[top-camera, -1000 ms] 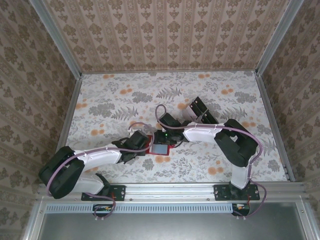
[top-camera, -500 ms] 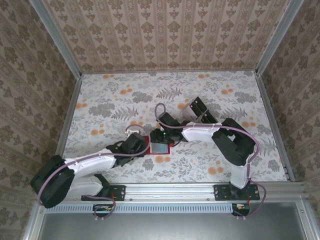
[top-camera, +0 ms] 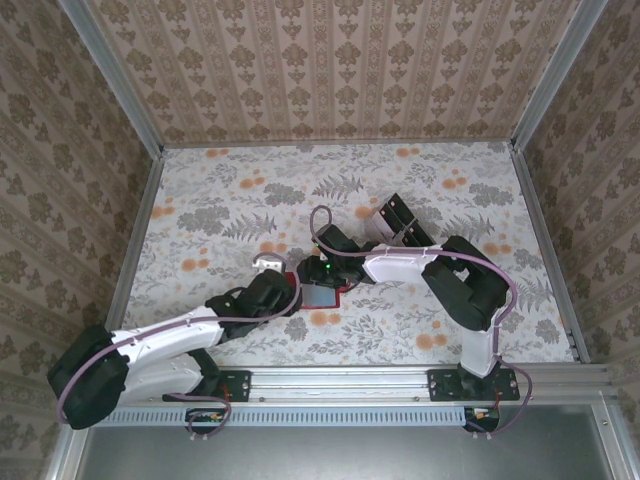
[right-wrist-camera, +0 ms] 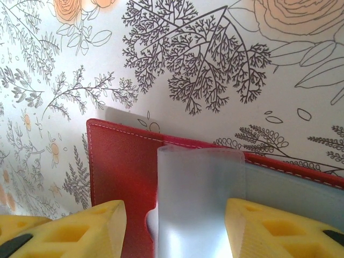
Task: Put the credit cards into the card holder
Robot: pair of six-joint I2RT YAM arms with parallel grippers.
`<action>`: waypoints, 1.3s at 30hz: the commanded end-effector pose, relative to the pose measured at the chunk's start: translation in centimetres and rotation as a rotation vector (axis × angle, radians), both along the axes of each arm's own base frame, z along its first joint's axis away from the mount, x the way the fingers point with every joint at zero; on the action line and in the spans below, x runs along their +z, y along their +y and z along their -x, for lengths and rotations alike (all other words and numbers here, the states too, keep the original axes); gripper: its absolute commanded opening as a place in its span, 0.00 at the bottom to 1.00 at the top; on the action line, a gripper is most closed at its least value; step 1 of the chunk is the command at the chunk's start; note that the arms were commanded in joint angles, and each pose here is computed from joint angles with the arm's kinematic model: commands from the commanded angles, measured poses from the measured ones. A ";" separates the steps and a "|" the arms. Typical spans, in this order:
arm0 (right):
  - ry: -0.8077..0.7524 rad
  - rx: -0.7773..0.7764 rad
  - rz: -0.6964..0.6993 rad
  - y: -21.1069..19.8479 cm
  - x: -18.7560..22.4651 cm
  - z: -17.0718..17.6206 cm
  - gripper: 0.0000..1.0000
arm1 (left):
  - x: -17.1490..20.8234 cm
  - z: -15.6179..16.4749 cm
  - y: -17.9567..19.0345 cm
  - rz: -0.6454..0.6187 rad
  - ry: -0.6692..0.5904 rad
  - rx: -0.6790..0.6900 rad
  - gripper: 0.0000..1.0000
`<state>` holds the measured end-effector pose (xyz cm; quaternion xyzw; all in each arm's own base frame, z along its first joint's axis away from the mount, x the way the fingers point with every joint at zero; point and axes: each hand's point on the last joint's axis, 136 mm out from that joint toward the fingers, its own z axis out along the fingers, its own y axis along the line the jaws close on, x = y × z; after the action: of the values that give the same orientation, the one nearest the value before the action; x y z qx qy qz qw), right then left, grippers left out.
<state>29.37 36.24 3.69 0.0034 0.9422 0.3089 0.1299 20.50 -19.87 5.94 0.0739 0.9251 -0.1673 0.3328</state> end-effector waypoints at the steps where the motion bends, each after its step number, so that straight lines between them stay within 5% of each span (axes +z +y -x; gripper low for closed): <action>1: 0.053 0.002 0.004 0.0 -1.6 0.8 0.54 | 0.4 -0.3 -1.1 0.002 -0.028 -0.037 0.63; 16: 0.060 0.006 -0.020 0.5 -1.3 0.9 0.55 | -0.6 -1.4 -3.8 -0.036 -0.031 -0.070 0.63; 39: -0.040 -0.071 -0.050 -2.5 3.6 -0.8 0.58 | -4.9 -0.2 -0.9 -0.142 0.052 0.026 0.52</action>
<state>29.89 35.00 5.79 0.0250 0.9319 0.3340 0.1388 21.52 -21.96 2.60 0.0871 0.9355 -0.1208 0.3205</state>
